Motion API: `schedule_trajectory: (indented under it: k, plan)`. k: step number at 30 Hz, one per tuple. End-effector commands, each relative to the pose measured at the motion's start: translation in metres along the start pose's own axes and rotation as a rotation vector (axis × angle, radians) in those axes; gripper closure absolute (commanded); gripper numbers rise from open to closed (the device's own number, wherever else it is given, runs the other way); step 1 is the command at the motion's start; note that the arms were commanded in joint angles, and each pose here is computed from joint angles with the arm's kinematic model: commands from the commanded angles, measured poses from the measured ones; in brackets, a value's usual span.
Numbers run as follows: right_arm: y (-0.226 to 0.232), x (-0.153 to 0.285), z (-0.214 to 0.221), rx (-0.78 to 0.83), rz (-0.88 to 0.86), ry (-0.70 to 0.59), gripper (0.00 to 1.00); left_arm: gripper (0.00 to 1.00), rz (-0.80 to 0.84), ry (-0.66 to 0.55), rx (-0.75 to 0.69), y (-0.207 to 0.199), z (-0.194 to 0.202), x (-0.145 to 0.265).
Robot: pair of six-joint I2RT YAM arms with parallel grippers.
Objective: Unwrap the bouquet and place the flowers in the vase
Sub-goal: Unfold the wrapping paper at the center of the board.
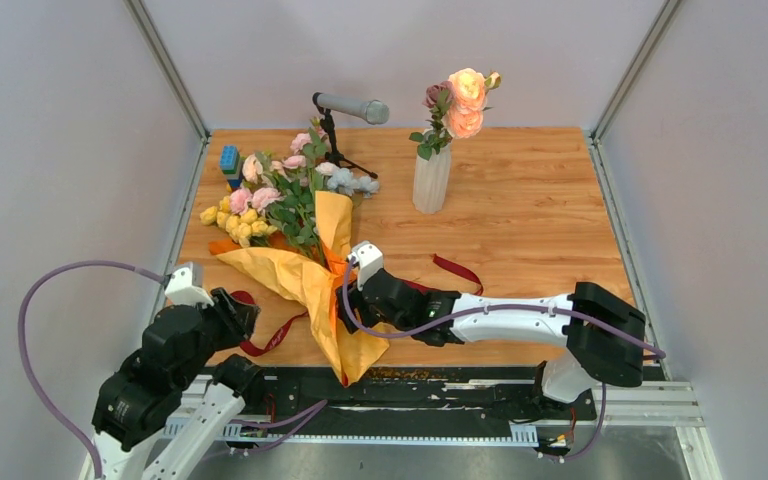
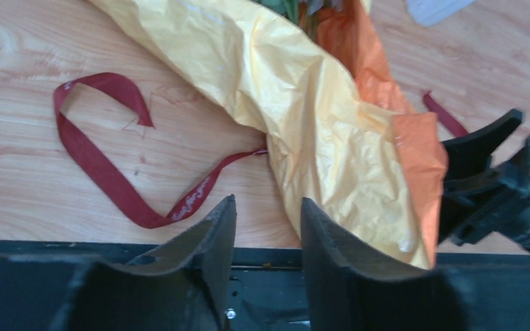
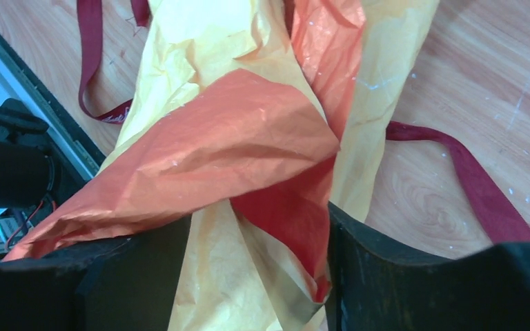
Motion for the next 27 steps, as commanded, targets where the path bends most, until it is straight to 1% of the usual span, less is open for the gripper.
schedule_trajectory:
  k: [1, 2, 3, 4, 5, 9, 11, 13, 19, 27]
  plan:
    - [-0.005, -0.002, -0.016, -0.006, 0.055, -0.055, 0.4, 0.41, 0.1, 0.007, -0.02, -0.029, -0.015, 0.0]
    - [-0.007, -0.001, -0.015, -0.008, 0.063, -0.054, 0.46, 0.33, 0.137, 0.024, -0.034, -0.039, -0.016, -0.005]
    - [-0.008, 0.0, -0.014, -0.011, 0.068, -0.055, 0.53, 0.28, 0.177, 0.044, -0.05, -0.049, -0.016, -0.01]
    - [-0.008, 0.001, -0.013, -0.012, 0.072, -0.057, 0.61, 0.24, 0.213, 0.066, -0.063, -0.06, -0.016, -0.018]
    - [-0.01, 0.002, -0.013, -0.014, 0.076, -0.058, 0.7, 0.21, 0.243, 0.093, -0.074, -0.069, -0.016, -0.025]
    - [-0.011, 0.005, -0.014, -0.014, 0.078, -0.07, 0.98, 0.14, 0.433, 0.194, -0.073, -0.115, -0.011, -0.051]
    - [-0.012, 0.005, -0.015, -0.015, 0.082, -0.073, 1.0, 0.12, 0.526, 0.222, -0.058, -0.132, -0.01, -0.056]
    - [-0.013, 0.006, -0.016, -0.017, 0.088, -0.079, 1.0, 0.11, 0.57, 0.25, -0.053, -0.14, -0.006, -0.062]
    - [-0.018, 0.008, -0.016, -0.019, 0.116, -0.086, 1.0, 0.06, 0.512, 0.356, -0.089, -0.129, 0.025, -0.085]
    - [-0.026, 0.01, -0.018, -0.03, 0.143, -0.095, 1.0, 0.03, 0.388, 0.389, -0.205, -0.116, 0.05, -0.097]
Point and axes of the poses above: each gripper's point midway between its finger pads, its own x axis back along the fingers, its own y axis along the line the jaws close on, z = x × y, the point moved 4 cm from there along x, back along the fingers, and after that the axes turned 8 degrees about x, right-handed, at the moved point
